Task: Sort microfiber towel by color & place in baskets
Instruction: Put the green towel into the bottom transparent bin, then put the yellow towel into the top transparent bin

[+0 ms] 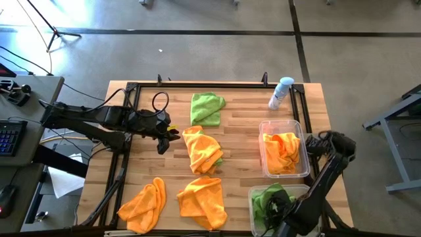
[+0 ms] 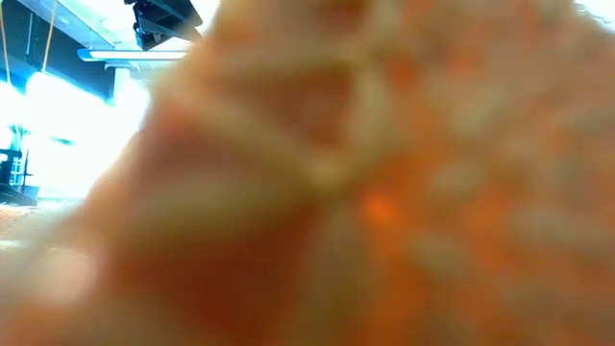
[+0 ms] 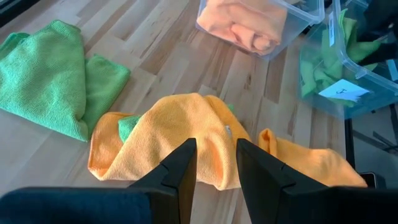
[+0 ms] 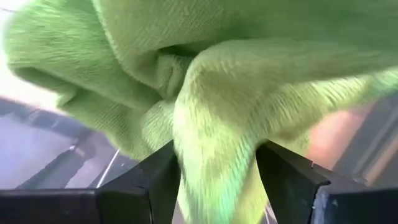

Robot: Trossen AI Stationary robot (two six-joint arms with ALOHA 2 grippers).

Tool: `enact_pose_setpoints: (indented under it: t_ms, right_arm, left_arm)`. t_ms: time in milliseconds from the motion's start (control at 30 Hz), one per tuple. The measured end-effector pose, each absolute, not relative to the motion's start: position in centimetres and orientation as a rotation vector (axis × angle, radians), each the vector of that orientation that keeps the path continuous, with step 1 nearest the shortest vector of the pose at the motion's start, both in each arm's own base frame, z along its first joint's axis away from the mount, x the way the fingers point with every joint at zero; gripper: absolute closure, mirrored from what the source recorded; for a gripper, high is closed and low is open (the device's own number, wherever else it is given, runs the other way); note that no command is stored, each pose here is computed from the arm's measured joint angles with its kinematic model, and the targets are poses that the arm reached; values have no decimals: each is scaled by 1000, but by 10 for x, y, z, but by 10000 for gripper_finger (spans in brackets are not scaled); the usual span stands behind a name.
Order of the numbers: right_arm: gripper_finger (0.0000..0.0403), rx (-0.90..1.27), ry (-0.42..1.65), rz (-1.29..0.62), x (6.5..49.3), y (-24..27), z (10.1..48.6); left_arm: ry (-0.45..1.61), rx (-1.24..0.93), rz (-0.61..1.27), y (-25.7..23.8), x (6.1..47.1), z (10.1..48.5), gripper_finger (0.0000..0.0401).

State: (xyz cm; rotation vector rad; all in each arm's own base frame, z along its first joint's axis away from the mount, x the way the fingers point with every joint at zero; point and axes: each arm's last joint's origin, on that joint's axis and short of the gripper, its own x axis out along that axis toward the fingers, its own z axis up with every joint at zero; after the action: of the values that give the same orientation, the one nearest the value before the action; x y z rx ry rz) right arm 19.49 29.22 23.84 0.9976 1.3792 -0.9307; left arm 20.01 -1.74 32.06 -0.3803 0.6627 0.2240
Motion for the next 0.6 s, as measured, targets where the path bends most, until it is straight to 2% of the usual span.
enact_pose_setpoints:
  t_ms: [367, 600]
  right_arm:
    - [201, 1087, 1259, -786, 174, 268, 293]
    - [203, 1079, 1018, -704, 169, 252, 315]
  left_arm:
    - [662, -380, 224, -17, 200, 321, 302]
    - [663, -379, 224, -17, 200, 321, 302]
